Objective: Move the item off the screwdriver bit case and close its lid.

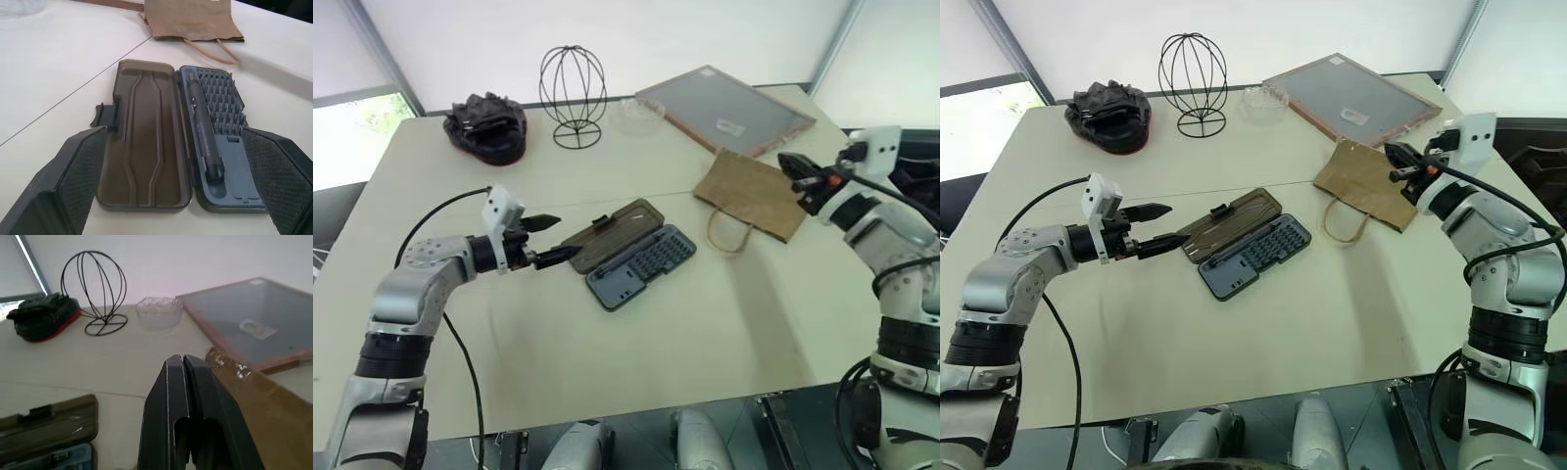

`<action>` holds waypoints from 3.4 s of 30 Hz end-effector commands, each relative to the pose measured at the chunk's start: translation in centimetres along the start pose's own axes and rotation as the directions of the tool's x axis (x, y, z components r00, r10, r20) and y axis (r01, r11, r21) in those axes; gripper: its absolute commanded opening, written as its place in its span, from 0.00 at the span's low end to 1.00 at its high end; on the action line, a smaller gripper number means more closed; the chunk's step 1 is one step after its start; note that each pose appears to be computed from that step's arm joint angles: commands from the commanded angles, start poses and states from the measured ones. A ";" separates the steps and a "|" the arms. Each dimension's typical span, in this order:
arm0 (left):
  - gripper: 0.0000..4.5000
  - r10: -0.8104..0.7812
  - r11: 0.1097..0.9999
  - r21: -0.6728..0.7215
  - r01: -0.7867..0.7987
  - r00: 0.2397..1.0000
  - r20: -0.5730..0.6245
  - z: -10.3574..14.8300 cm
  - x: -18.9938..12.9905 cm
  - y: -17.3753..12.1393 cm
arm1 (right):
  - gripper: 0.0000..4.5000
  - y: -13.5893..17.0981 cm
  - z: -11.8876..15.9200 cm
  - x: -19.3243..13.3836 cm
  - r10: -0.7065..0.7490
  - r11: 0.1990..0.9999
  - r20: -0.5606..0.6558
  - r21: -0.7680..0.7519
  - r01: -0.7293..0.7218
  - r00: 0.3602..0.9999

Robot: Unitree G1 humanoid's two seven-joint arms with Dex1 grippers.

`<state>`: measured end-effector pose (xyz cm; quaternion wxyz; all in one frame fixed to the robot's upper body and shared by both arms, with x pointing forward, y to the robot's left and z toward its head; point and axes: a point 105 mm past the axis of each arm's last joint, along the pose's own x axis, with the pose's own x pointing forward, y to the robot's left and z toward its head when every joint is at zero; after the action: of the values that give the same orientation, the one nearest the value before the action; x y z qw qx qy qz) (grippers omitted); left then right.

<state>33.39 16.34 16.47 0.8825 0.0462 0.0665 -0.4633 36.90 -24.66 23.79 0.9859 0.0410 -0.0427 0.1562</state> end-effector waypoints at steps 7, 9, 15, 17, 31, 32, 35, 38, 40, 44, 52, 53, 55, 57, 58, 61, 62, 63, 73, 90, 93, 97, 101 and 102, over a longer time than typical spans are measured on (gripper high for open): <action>1.00 0.000 1.000 0.020 -0.001 0.999 0.034 0.2 -0.3 -1.2 | 0.99 -3.0 -1.8 1.5 -0.180 0.983 -0.034 0.023 0.181 0.983; 1.00 -0.003 1.000 0.011 0.002 0.999 0.036 0.0 -0.2 -1.6 | 0.99 -4.7 -2.9 1.9 -0.284 0.959 -0.042 0.001 0.284 0.958; 1.00 -0.008 1.000 0.014 0.007 1.000 0.030 0.1 -0.6 -2.4 | 0.99 -7.5 -3.2 2.1 -0.452 0.890 -0.003 -0.058 0.451 0.892; 1.00 -0.004 1.000 0.012 0.003 0.999 0.032 0.1 -0.7 -2.5 | 0.99 -8.0 -3.0 2.2 -0.489 0.869 0.017 -0.071 0.489 0.872; 1.00 -0.046 0.998 0.051 0.045 0.999 0.020 1.3 -0.6 -3.3 | 0.99 -9.3 -5.6 3.1 -0.659 0.752 -0.086 -0.053 0.657 0.747; 1.00 -0.046 0.998 0.053 0.045 0.999 0.022 1.4 -0.6 -3.4 | 0.99 -9.5 -5.8 3.0 -0.670 0.741 -0.101 -0.030 0.671 0.735; 1.00 -0.048 0.997 0.055 0.047 0.998 0.026 1.5 -0.5 -3.6 | 0.99 -10.3 -6.2 2.6 -0.713 0.694 -0.138 -0.003 0.720 0.687; 1.00 -0.048 0.997 0.056 0.046 0.999 0.024 1.3 -0.5 -3.9 | 0.99 -10.1 -6.9 2.6 -0.713 0.678 -0.192 0.058 0.733 0.675; 1.00 -0.046 0.997 0.056 0.045 0.999 0.022 1.2 -0.5 -4.0 | 0.99 -9.9 -7.5 2.6 -0.712 0.666 -0.221 0.086 0.741 0.666; 1.00 -0.042 0.997 0.060 0.041 0.999 0.021 1.3 -0.5 -4.0 | 0.81 -9.6 -8.7 2.4 -0.703 0.630 -0.281 0.183 0.755 0.654; 1.00 -0.038 0.997 0.067 0.036 0.999 0.026 1.5 -0.4 -3.8 | 0.01 -9.4 -9.3 2.2 -0.686 0.596 -0.321 0.266 0.758 0.652; 1.00 -0.038 0.997 0.066 0.036 0.999 0.025 1.4 -0.4 -3.9 | 0.01 -9.3 -8.9 2.2 -0.686 0.612 -0.301 0.254 0.749 0.662; 1.00 -0.037 0.997 0.064 0.036 0.999 0.023 1.3 -0.4 -3.9 | 0.01 -8.8 -7.2 2.6 -0.670 0.693 -0.214 0.161 0.702 0.711; 1.00 -0.036 0.998 0.061 0.035 0.999 0.021 1.2 -0.5 -3.8 | 0.06 -8.0 -5.7 2.7 -0.644 0.748 -0.140 0.090 0.657 0.752; 1.00 -0.036 0.998 0.059 0.034 0.999 0.019 1.1 -0.5 -3.8 | 0.12 -7.5 -5.0 2.6 -0.630 0.768 -0.104 0.064 0.638 0.769; 1.00 -0.040 0.998 0.054 0.039 0.999 0.015 0.9 -0.4 -3.8 | 0.42 -6.5 -3.9 1.6 -0.613 0.788 -0.060 0.022 0.615 0.788; 1.00 -0.043 0.998 0.053 0.042 0.999 0.015 0.9 -0.3 -3.8 | 0.53 -6.4 -3.8 1.3 -0.612 0.788 -0.063 0.036 0.615 0.788; 1.00 -0.045 0.998 0.053 0.045 0.999 0.015 0.9 -0.3 -3.8 | 0.63 -6.3 -3.8 1.0 -0.612 0.787 -0.067 0.047 0.615 0.788; 1.00 -0.068 0.996 0.060 0.068 0.998 0.007 0.9 0.1 -3.5 | 0.99 -4.9 -2.2 -1.6 -0.497 0.796 0.008 -0.394 0.460 0.868; 1.00 -0.126 0.987 0.093 0.129 0.991 -0.033 2.1 -0.6 -3.8 | 0.99 -2.3 -10.3 -1.5 -0.372 0.783 -0.248 -0.601 0.159 0.894; 1.00 -0.116 0.988 0.097 0.118 0.993 -0.029 2.2 -0.7 -3.7 | 0.99 -3.1 -11.6 -1.1 -0.407 0.749 -0.281 -0.647 0.142 0.869; 1.00 -0.117 0.988 0.094 0.119 0.993 -0.025 2.1 -0.5 -3.9 | 0.99 -4.7 -13.3 -0.4 -0.464 0.685 -0.311 -0.720 0.114 0.829; 1.00 -0.118 0.989 0.089 0.119 0.993 -0.019 2.1 -0.2 -4.2 | 0.99 -5.6 -14.3 0.5 -0.490 0.658 -0.326 -0.747 0.097 0.809; 1.00 -0.118 0.989 0.089 0.119 0.993 -0.017 2.1 -0.2 -4.2 | 0.94 -5.7 -14.5 0.7 -0.486 0.657 -0.331 -0.749 0.088 0.809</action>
<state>30.27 14.09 17.65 0.8519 0.0788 0.0683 -0.5132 40.96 -27.21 11.99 0.9250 -0.3607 0.1170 -0.0264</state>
